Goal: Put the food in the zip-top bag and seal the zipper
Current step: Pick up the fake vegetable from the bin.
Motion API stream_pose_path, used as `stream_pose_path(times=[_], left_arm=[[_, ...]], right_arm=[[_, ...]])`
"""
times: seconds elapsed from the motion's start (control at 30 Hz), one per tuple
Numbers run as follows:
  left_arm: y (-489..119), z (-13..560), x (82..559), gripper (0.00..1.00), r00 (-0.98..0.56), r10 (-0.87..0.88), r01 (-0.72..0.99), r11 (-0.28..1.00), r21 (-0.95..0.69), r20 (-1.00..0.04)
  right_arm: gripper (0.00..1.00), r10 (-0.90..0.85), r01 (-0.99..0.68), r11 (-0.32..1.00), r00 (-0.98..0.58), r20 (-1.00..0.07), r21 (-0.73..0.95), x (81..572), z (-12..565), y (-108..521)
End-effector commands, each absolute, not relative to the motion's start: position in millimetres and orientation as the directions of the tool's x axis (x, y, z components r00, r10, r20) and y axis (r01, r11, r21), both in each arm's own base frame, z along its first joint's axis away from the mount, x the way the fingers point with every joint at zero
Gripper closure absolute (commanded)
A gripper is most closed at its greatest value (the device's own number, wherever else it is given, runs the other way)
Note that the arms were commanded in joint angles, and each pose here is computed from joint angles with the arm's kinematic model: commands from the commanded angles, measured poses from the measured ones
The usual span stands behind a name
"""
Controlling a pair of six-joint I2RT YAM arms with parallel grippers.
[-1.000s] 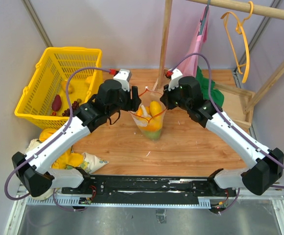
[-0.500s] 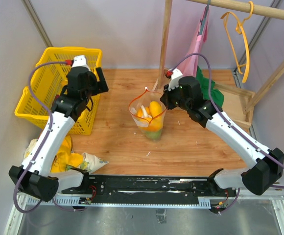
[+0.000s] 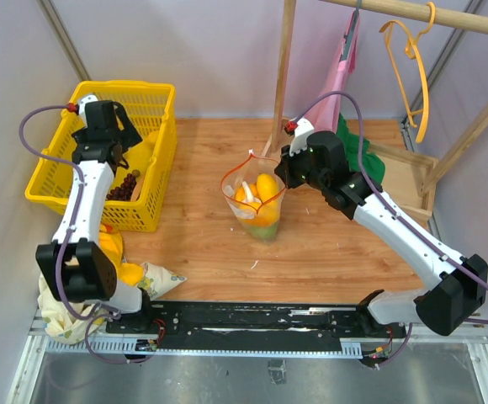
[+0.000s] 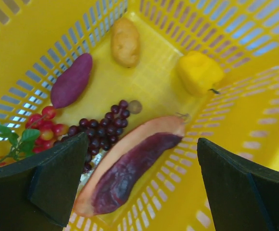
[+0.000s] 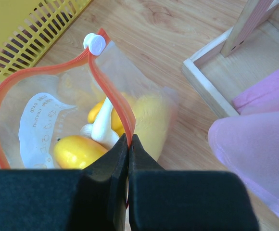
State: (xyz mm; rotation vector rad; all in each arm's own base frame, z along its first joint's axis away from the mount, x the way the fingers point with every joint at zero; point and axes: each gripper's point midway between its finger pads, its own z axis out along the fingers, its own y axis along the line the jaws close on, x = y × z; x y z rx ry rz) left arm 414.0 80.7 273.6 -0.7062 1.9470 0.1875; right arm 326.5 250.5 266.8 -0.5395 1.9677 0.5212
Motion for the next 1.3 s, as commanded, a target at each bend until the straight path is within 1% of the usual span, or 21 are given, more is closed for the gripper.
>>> stream_pose_path(times=[0.0,0.27,0.4,0.6,0.7,0.87,1.03,1.1,1.27], left_arm=[[117,259,429,0.01,-0.288,-0.406,-0.636,0.758,-0.143,-0.867],[157,194,448,0.04,-0.41,-0.357,-0.679,0.734,0.019,-0.839],[174,171,450,0.05,-0.516,-0.276,-0.666,0.725,0.176,-0.811],[202,142,445,0.1,-0.655,-0.174,-0.634,0.656,0.41,-0.735],[211,132,444,0.11,-0.707,-0.137,-0.605,0.625,0.493,-0.694],[216,106,447,0.17,-0.761,-0.127,-0.556,0.632,0.54,-0.636],[224,81,444,0.24,-0.795,-0.151,-0.538,0.624,0.566,-0.588],[228,73,442,0.25,-0.802,-0.162,-0.537,0.618,0.575,-0.575],[229,51,442,0.27,-0.819,-0.181,-0.514,0.653,0.556,-0.545]], right_arm=[[0.99,-0.137,-0.595,0.792,-0.39,-0.91,0.136,325,275,258],[0.99,-0.151,-0.604,0.786,-0.397,-0.905,0.134,325,269,261],[0.99,-0.159,-0.606,0.785,-0.399,-0.903,0.13,326,266,260],[0.99,-0.158,-0.612,0.777,-0.413,-0.897,0.145,327,262,263],[0.99,-0.159,-0.611,0.778,-0.414,-0.896,0.144,327,262,262],[0.99,-0.163,-0.61,0.779,-0.418,-0.894,0.143,328,259,262],[0.99,-0.165,-0.609,0.78,-0.419,-0.893,0.142,329,258,260],[0.99,-0.168,-0.611,0.778,-0.422,-0.891,0.142,329,256,261],[0.99,-0.17,-0.612,0.777,-0.426,-0.889,0.145,330,254,261]])
